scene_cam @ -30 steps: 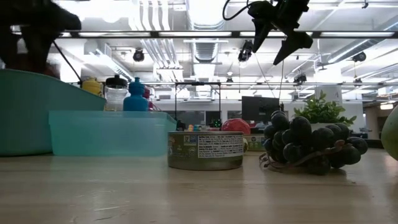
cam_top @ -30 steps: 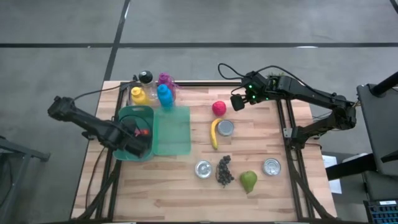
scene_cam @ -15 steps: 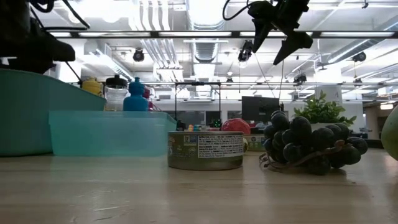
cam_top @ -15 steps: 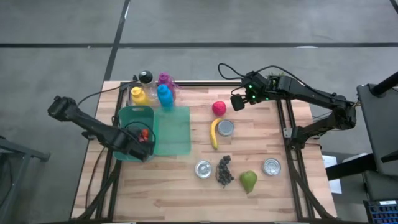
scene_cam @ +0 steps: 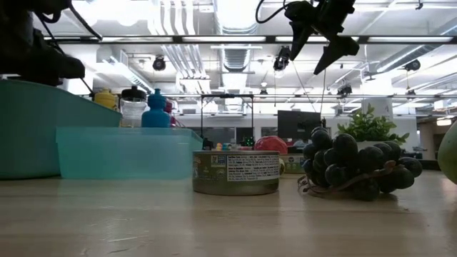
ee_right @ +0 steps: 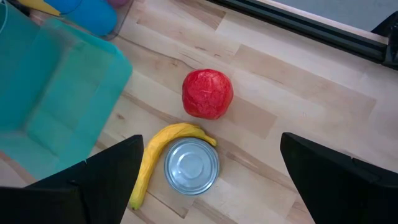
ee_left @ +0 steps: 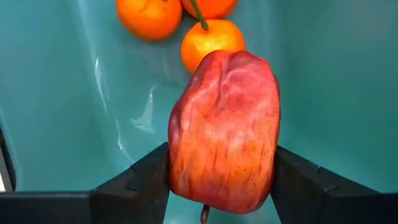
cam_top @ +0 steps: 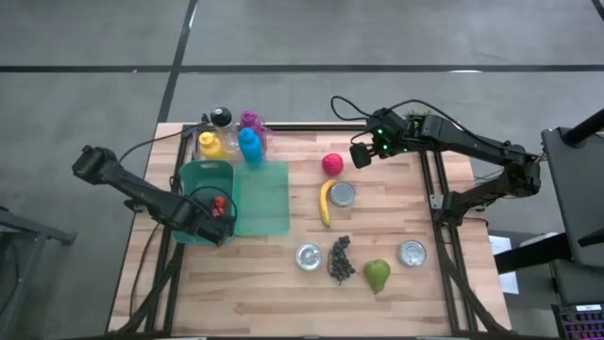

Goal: Pick & Place Food Item
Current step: Put the dark red apple into the green bin, then put the banana into the green bin

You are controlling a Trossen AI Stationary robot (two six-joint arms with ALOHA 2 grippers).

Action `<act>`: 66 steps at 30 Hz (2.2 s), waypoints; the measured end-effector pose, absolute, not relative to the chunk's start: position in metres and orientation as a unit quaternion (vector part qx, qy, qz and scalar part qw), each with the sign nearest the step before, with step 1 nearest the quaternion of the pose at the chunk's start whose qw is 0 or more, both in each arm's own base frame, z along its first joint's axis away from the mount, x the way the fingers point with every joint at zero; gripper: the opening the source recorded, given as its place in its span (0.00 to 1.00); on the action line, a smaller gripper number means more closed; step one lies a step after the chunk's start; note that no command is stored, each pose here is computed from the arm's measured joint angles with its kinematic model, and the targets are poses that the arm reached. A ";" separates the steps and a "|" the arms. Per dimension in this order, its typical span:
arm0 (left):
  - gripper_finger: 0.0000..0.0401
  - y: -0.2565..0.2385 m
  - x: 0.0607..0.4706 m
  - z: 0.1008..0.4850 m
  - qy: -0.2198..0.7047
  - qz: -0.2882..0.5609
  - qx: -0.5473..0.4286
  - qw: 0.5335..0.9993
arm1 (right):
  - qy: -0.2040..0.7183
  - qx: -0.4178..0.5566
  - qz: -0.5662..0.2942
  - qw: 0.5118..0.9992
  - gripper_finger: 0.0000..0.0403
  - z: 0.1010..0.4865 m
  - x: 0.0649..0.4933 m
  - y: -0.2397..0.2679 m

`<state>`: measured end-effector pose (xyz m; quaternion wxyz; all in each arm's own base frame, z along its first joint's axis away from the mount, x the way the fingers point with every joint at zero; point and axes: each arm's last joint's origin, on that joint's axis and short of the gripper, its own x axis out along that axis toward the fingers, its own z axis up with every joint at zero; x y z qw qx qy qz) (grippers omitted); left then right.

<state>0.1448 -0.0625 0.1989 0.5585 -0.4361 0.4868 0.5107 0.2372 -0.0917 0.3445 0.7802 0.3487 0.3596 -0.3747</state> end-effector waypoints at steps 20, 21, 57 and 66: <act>0.56 -0.064 0.145 0.188 0.493 0.494 -0.448 0.559 | 0.360 0.349 -0.375 0.780 0.94 0.345 0.237 -0.092; 0.56 -0.064 0.145 0.188 0.495 0.491 -0.446 0.561 | 0.360 0.349 -0.375 0.780 0.94 0.345 0.237 -0.092; 0.87 -0.064 0.147 0.192 0.493 0.488 -0.450 0.563 | 0.360 0.349 -0.375 0.780 0.94 0.344 0.237 -0.092; 0.87 -0.064 0.148 0.195 0.482 0.493 -0.443 0.573 | 0.360 0.349 -0.375 0.780 0.94 0.345 0.237 -0.092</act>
